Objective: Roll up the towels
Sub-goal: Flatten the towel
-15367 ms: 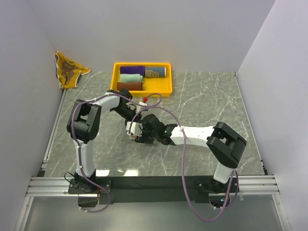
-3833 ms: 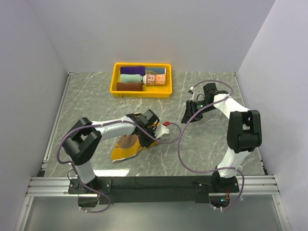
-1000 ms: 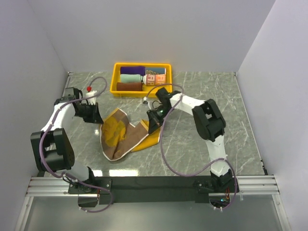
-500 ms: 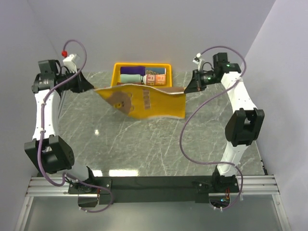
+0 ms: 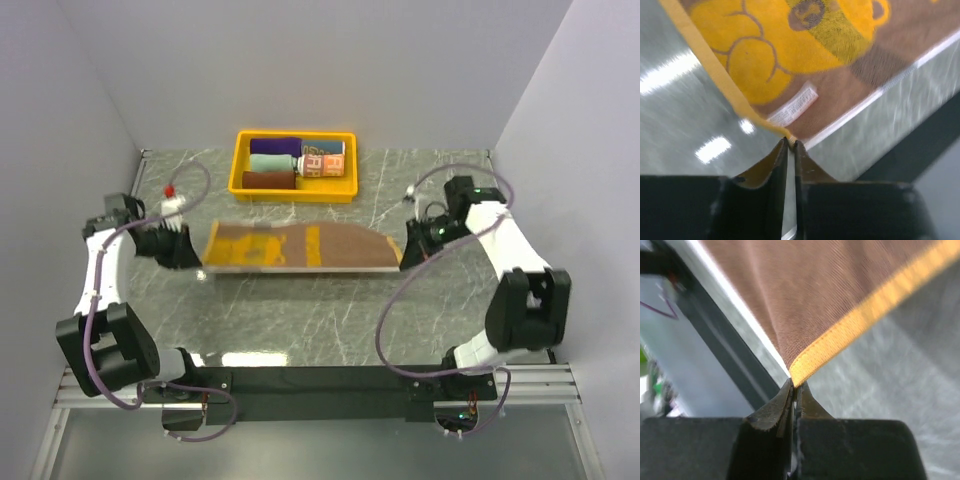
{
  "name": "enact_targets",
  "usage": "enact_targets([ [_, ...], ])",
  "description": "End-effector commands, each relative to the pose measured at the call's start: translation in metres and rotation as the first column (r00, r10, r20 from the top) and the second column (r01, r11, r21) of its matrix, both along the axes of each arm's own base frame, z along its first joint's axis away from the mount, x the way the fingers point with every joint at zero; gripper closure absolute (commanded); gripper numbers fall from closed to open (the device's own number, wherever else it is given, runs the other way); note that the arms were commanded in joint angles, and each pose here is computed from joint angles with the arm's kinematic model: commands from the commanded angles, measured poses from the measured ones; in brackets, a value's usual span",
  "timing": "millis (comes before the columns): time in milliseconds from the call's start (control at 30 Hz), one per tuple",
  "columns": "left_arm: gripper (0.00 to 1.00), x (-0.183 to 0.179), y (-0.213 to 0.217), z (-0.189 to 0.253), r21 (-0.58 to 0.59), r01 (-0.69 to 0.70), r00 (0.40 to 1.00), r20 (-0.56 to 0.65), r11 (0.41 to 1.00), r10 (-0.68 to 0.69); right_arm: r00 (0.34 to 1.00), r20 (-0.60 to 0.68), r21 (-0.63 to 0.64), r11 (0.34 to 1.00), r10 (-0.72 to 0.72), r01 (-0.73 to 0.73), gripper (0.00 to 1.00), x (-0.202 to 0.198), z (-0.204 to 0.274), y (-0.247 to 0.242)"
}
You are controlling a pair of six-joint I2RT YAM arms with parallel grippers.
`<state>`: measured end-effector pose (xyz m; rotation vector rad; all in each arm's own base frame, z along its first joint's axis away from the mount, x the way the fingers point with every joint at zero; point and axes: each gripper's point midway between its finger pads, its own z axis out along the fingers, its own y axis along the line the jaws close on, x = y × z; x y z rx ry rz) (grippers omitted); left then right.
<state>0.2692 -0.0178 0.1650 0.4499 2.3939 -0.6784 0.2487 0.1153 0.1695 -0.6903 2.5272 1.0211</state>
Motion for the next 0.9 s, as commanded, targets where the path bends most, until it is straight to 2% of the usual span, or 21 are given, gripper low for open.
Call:
enact_targets([
  [0,0.82,-0.052,0.006,-0.05,0.111,0.168,0.98,-0.123,0.98,-0.154,0.986,-0.167,-0.224,0.973,0.013,-0.051,0.9,-0.019,-0.072,-0.033],
  [33,0.69,-0.061,0.005,-0.054,0.106,0.205,0.971,-0.148,0.973,-0.188,0.981,-0.191,-0.239,0.968,0.031,-0.077,0.56,-0.024,-0.079,-0.036],
  [67,0.53,-0.071,0.004,-0.058,0.101,0.243,0.96,-0.171,0.965,-0.223,0.973,-0.227,-0.251,0.963,0.039,-0.097,0.27,-0.028,-0.086,-0.039],
  [100,0.48,-0.08,0.005,-0.059,0.111,0.28,0.95,-0.177,0.953,-0.259,0.966,-0.254,-0.257,0.959,0.051,-0.118,0.2,-0.035,-0.086,-0.041],
  [133,0.45,-0.086,0.008,-0.062,0.131,0.289,0.946,-0.187,0.948,-0.263,0.967,-0.244,-0.259,0.956,0.075,-0.14,0.09,-0.037,-0.084,-0.043],
  [167,0.39,-0.087,0.01,-0.061,0.15,0.288,0.949,-0.177,0.946,-0.261,0.972,-0.22,-0.259,0.955,0.086,-0.144,0.08,-0.037,-0.077,-0.044],
  [300,0.35,-0.068,0.013,-0.044,0.18,0.231,0.972,-0.092,0.956,-0.217,0.991,-0.102,-0.275,0.955,0.088,-0.113,0.06,-0.012,-0.049,-0.044],
  [333,0.36,-0.052,0.017,-0.039,0.197,0.205,0.979,-0.044,0.959,-0.2,0.993,-0.086,-0.271,0.958,0.075,-0.096,0.06,-0.005,-0.045,-0.042],
  [367,0.42,-0.041,0.017,-0.035,0.183,0.184,0.983,-0.021,0.966,-0.184,0.995,-0.079,-0.258,0.962,0.068,-0.086,0.06,0.003,-0.045,-0.039],
  [400,0.46,-0.026,0.019,-0.034,0.161,0.13,0.991,-0.028,0.978,-0.127,0.998,-0.02,-0.258,0.964,0.054,-0.057,0.09,0.023,-0.039,-0.037],
  [433,0.51,-0.015,0.022,-0.033,0.155,0.102,0.995,-0.017,0.983,-0.101,1.0,-0.019,-0.26,0.965,0.025,-0.029,0.2,0.032,-0.039,-0.034],
  [467,0.6,0.001,0.026,-0.037,0.151,0.076,0.997,-0.006,0.986,-0.076,1.0,-0.015,-0.251,0.968,0.018,-0.021,0.26,0.046,-0.04,-0.032],
  [500,0.64,0.011,0.028,-0.031,0.136,0.051,0.999,-0.001,0.989,-0.052,1.0,-0.017,-0.247,0.969,0.005,-0.009,0.36,0.053,-0.042,-0.028],
  [533,0.71,0.016,0.027,-0.031,0.119,0.053,0.999,-0.011,0.991,-0.052,1.0,-0.021,-0.246,0.969,0.004,-0.009,0.42,0.058,-0.044,-0.026],
  [633,0.81,0.014,0.014,-0.041,0.057,0.103,0.991,-0.093,0.993,-0.097,0.996,-0.077,-0.233,0.971,0.041,-0.058,0.6,0.055,-0.053,-0.012],
  [667,0.82,0.001,0.007,-0.044,0.035,0.134,0.981,-0.149,0.99,-0.127,0.992,-0.098,-0.227,0.968,0.084,-0.105,0.62,0.045,-0.054,-0.001],
  [767,0.83,-0.036,-0.004,-0.066,0.072,0.284,0.935,-0.24,0.956,-0.26,0.965,-0.185,-0.259,0.938,0.184,-0.229,0.63,-0.005,-0.074,0.005],
  [800,0.83,-0.053,-0.004,-0.08,0.095,0.32,0.917,-0.282,0.943,-0.283,0.964,-0.176,-0.283,0.928,0.198,-0.242,0.64,-0.009,-0.08,0.006],
  [867,0.84,-0.062,-0.006,-0.088,0.121,0.345,0.908,-0.294,0.931,-0.298,0.961,-0.193,-0.324,0.911,0.199,-0.254,0.66,-0.018,-0.093,0.004],
])
